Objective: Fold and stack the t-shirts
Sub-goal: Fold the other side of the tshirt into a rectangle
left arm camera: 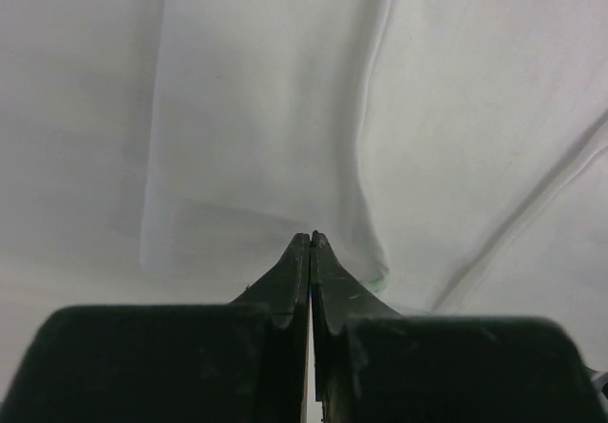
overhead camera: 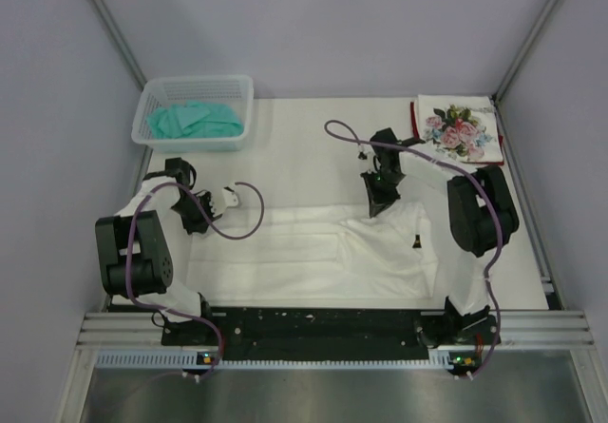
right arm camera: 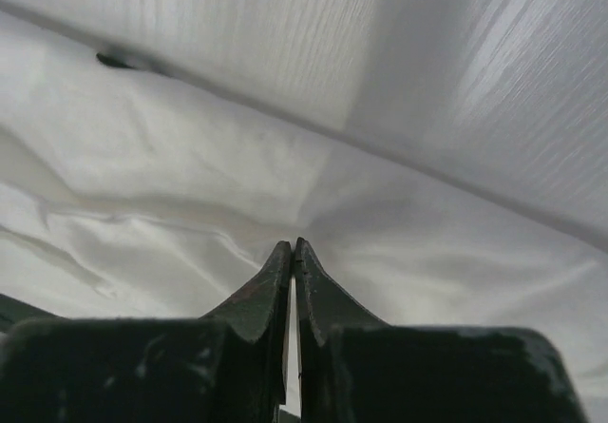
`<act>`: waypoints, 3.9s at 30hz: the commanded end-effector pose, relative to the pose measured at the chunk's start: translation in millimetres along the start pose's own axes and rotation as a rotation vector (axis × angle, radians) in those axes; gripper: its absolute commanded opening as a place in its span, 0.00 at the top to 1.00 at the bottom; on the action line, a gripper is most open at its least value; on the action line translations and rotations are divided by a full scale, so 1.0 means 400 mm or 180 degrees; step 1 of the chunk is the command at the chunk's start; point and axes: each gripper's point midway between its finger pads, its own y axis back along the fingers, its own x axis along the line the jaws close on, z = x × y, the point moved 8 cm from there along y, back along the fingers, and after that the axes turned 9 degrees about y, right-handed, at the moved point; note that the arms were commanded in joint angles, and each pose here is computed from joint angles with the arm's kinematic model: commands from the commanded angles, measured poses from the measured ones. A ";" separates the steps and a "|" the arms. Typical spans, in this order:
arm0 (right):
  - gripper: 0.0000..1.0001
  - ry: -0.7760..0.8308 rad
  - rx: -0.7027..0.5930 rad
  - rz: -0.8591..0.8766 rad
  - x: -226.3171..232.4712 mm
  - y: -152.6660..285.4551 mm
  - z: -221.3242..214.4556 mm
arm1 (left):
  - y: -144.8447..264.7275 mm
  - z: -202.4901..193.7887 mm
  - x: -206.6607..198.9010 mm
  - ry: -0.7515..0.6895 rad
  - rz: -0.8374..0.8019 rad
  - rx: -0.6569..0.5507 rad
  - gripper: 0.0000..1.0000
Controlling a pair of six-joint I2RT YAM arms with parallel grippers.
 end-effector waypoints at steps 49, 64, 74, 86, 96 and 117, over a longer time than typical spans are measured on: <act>0.49 -0.1180 -0.1032 0.0132 0.032 0.214 -0.212 | 0.111 0.443 -0.465 -0.1812 -0.1327 -0.1673 0.34; 0.56 -0.1775 -0.1340 -0.0280 -0.225 0.101 -0.161 | -0.139 0.635 -0.743 -0.2566 -0.1345 -0.1513 0.32; 0.93 -0.1712 -0.1328 -0.0436 -0.253 0.087 -0.142 | -0.221 0.642 -0.754 -0.2490 -0.1341 -0.1297 0.44; 0.92 -0.1599 -0.1242 -0.0551 -0.263 0.119 -0.123 | -0.176 0.634 -0.740 -0.2497 -0.1313 -0.1056 1.00; 0.51 -0.1602 -0.0700 -0.1357 -0.159 0.247 -0.265 | -0.168 0.599 -0.730 -0.2547 -0.1346 -0.0998 1.00; 0.59 -0.2629 -0.0519 0.0068 0.041 0.139 -0.464 | -0.168 0.603 -0.719 -0.2570 -0.1324 -0.1103 1.00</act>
